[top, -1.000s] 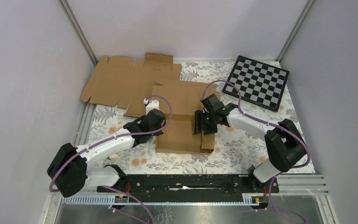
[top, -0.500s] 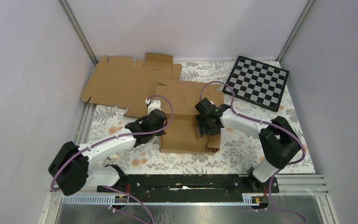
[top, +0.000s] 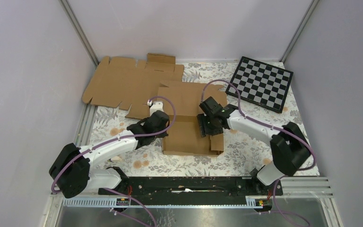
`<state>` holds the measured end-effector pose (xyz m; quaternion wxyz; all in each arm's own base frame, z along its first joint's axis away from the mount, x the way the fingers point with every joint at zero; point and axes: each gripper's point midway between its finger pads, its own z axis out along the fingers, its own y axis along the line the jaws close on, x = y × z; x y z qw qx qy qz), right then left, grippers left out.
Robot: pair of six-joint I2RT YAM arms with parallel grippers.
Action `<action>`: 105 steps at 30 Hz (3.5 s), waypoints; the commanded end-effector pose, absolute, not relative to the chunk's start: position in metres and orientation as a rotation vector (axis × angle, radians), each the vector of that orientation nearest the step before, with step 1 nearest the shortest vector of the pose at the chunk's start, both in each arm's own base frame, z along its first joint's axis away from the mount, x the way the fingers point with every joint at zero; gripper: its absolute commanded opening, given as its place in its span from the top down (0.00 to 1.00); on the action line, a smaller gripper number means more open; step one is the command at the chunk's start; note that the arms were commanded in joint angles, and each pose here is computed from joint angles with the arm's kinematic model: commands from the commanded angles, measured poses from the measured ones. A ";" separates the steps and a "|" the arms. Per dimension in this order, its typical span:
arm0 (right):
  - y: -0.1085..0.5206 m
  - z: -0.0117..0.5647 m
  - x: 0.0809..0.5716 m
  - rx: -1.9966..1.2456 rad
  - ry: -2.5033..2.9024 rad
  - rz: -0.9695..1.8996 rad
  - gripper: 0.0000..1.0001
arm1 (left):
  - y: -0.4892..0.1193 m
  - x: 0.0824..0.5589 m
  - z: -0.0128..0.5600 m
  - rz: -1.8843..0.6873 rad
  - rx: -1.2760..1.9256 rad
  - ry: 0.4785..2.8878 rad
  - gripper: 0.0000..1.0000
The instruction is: Fold the paper box
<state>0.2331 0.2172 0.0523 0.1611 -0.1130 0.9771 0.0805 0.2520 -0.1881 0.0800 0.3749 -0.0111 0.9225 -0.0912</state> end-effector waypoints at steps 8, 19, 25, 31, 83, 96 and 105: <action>0.183 0.110 0.234 -0.139 2.676 0.479 0.45 | -0.182 0.261 0.087 -0.194 -0.049 2.322 1.00; 0.089 0.108 0.247 0.421 2.541 0.368 0.41 | -0.179 0.258 0.080 -0.317 -0.154 2.338 1.00; 0.114 0.121 0.248 0.459 2.441 0.776 0.14 | -0.178 0.261 0.108 -0.569 -0.254 2.284 1.00; 0.124 0.119 0.242 0.546 2.367 0.970 0.10 | -0.172 0.262 0.127 -0.716 -0.311 2.252 1.00; 0.189 0.128 0.224 0.093 2.344 1.141 0.22 | -0.178 0.267 0.115 -0.510 -0.170 2.285 1.00; 0.210 0.096 0.217 -0.052 2.529 0.867 0.27 | -0.181 0.267 0.113 -0.462 -0.176 2.275 1.00; 0.205 0.067 0.214 -0.155 2.654 0.459 0.30 | -0.188 0.263 0.116 -0.454 -0.228 2.231 1.00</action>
